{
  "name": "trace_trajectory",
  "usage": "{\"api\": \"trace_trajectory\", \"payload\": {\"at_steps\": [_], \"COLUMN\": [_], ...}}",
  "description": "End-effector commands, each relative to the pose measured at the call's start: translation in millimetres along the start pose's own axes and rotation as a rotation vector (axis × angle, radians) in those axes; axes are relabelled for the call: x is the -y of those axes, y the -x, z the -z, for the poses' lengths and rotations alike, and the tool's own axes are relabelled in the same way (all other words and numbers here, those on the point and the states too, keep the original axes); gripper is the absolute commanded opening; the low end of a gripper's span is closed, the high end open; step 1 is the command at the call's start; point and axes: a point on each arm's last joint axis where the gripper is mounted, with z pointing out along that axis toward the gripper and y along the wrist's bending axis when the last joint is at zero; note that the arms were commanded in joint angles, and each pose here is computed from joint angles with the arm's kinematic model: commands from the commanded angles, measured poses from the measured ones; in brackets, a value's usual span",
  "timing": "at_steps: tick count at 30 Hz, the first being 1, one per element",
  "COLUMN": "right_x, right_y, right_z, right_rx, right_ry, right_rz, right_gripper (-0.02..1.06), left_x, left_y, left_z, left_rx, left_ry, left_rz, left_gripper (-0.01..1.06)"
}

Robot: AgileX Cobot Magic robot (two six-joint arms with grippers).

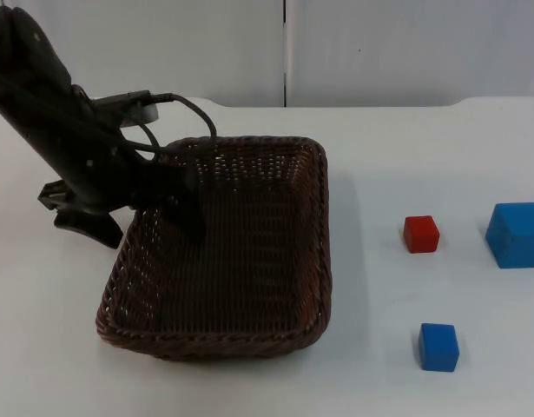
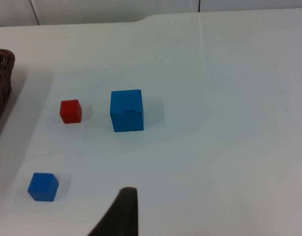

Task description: Pick up the basket with the left hand and place the largest block into the basket with the right hand.

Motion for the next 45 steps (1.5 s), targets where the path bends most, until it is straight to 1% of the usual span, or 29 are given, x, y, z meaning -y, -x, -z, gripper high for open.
{"api": "trace_trajectory", "payload": {"at_steps": [1, 2, 3, 5, 6, 7, 11, 12, 15, 16, 17, 18, 19, 20, 23, 32, 35, 39, 42, 45], "right_x": [0, 0, 0, 0, 0, 0, 0, 0, 0, 0, 0, 0, 0, 0, 0, 0, 0, 0, 0, 0], "right_y": [0, 0, 0, 0, 0, 0, 0, 0, 0, 0, 0, 0, 0, 0, 0, 0, 0, 0, 0, 0], "right_z": [0, 0, 0, 0, 0, 0, 0, 0, 0, 0, 0, 0, 0, 0, 0, 0, 0, 0, 0, 0], "right_rx": [0.007, 0.007, 0.007, 0.007, 0.007, 0.007, 0.007, 0.007, 0.007, 0.007, 0.007, 0.007, 0.007, 0.007, 0.007, 0.007, 0.007, 0.007, 0.007, 0.007], "right_ry": [-0.013, -0.012, -0.012, -0.012, -0.012, -0.012, -0.012, -0.012, -0.012, -0.012, -0.012, -0.012, -0.012, -0.012, -0.012, -0.012, -0.012, -0.012, -0.012, -0.012], "right_rz": [0.015, 0.023, 0.023, 0.033, 0.035, 0.035, 0.035, 0.035, 0.035, 0.035, 0.035, 0.035, 0.035, 0.035, 0.035, 0.025, 0.025, 0.025, 0.025, 0.025], "right_gripper": [1.05, 1.05, 1.05, 1.05, 1.05, 1.05, 1.05, 1.05, 1.05, 1.05, 1.05, 1.05, 1.05, 1.05, 1.05, 1.05, 1.05, 1.05, 1.05, 1.05], "left_x": [1, 1, 1, 1, 1, 1, 1, 1, 1, 2, 2, 2, 2, 2, 4, 18, 29, 38, 45, 50], "left_y": [1, 1, 1, 1, 1, 1, 1, 1, 1, 0, 0, 0, -1, 0, 0, 5, 7, 8, 8, 8], "left_z": [-1, -1, -1, -1, -1, -1, -1, -1, -1, -1, -1, -1, -1, 1, 4, 35, 61, 84, 106, 117], "left_rx": [0.007, 0.007, 0.007, 0.003, 0.004, 0.004, -0.001, -0.001, -0.002, -0.008, -0.01, -0.01, -0.014, -0.013, -0.013, 0.037, 0.072, 0.116, 0.163, 0.188], "left_ry": [0.005, 0.005, 0.005, 0.003, 0.003, 0.003, -0.002, -0.002, -0.002, -0.005, -0.006, -0.006, -0.007, -0.008, -0.012, -0.068, -0.097, -0.113, -0.135, -0.152], "left_rz": [-0.003, -0.003, -0.003, -0.003, -0.003, -0.003, 0.004, 0.004, 0.031, 0.031, 0.031, 0.031, 0.031, 0.029, 0.027, 0.043, 0.031, 0.012, 0.018, 0.029], "left_gripper": [0.94, 0.89, 0.89, 0.79, 0.7, 0.7, 0.48, 0.48, 0.26, 0.15, 0.1, 0.1, 0.02, 0.0, 0.0, 0.0, 0.0, 0.0, 0.0, 0.0]}}
